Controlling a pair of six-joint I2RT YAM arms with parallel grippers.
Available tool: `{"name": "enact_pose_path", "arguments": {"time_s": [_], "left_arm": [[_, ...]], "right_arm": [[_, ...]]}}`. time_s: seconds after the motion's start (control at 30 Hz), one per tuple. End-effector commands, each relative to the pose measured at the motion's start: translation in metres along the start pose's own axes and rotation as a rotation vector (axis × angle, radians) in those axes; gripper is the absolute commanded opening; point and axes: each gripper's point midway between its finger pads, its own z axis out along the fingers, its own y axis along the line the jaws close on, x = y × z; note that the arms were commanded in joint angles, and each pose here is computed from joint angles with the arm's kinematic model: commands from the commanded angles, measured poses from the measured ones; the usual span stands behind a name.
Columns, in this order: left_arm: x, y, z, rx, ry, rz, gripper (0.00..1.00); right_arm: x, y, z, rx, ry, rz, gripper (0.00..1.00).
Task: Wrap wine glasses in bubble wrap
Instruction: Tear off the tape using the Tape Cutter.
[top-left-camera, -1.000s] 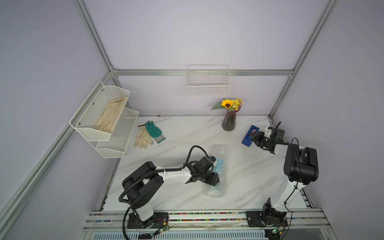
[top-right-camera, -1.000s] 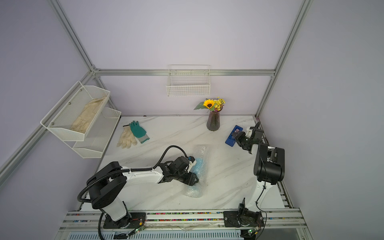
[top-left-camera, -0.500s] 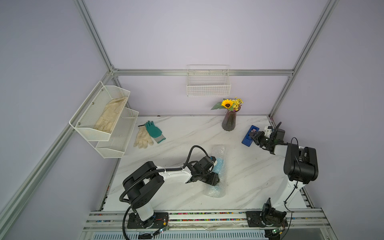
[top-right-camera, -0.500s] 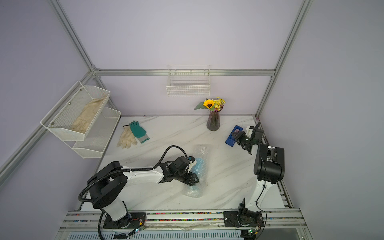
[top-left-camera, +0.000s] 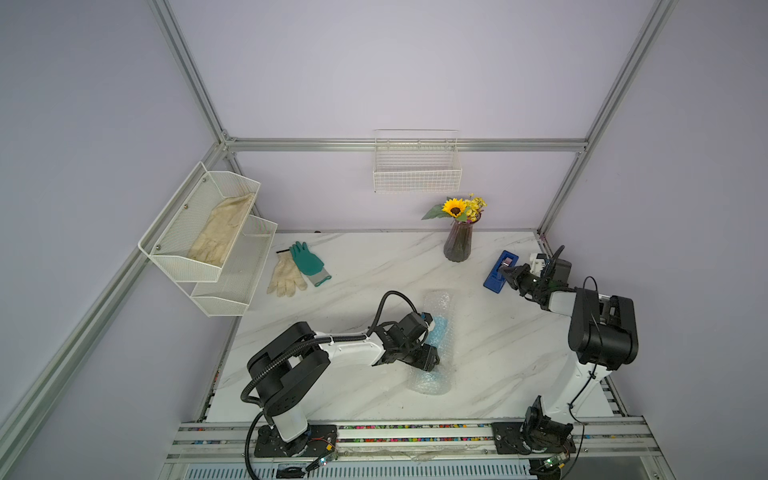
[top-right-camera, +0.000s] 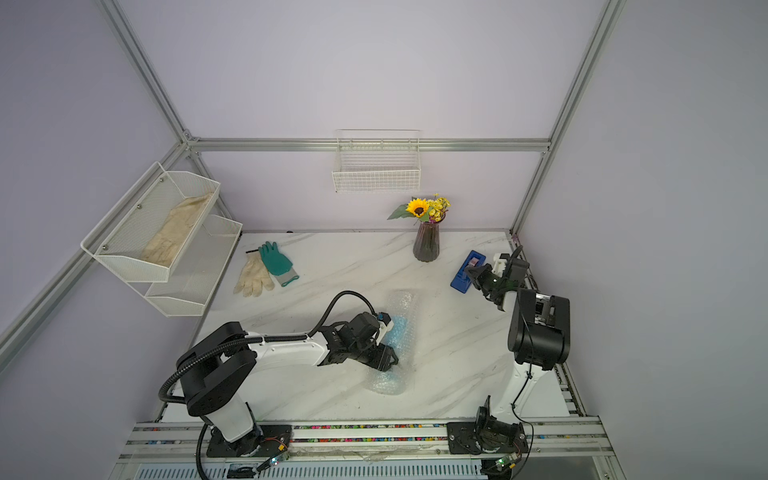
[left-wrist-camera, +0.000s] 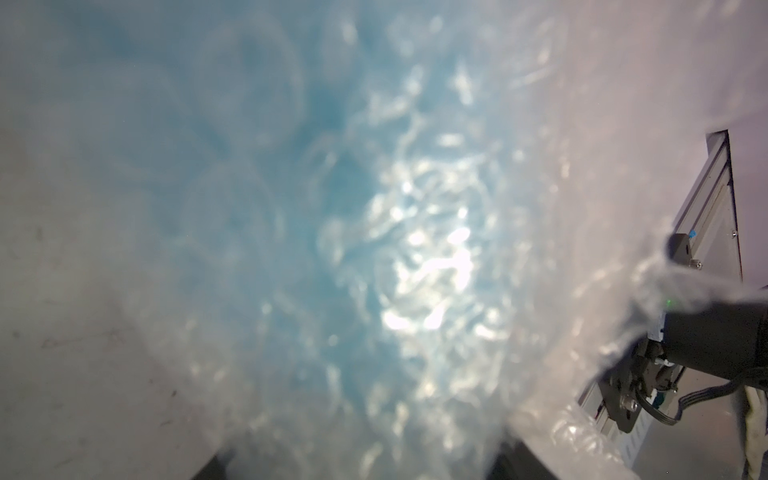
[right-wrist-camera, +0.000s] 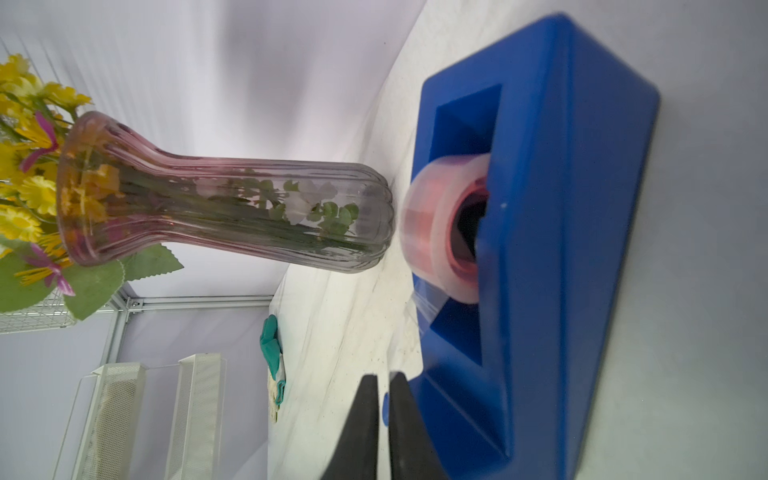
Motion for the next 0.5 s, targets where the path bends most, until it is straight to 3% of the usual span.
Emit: {"name": "enact_pose_path", "arguments": {"time_s": [0.0, 0.47], "left_arm": [[-0.022, -0.016, -0.002, 0.023, -0.043, 0.024, 0.59], [-0.021, -0.015, 0.0, 0.023, -0.04, 0.02, 0.59]], "right_arm": [[-0.006, 0.036, -0.013, -0.079, -0.021, -0.042, 0.07], [0.031, 0.035, -0.028, -0.048, 0.043, -0.001, 0.06]]}}
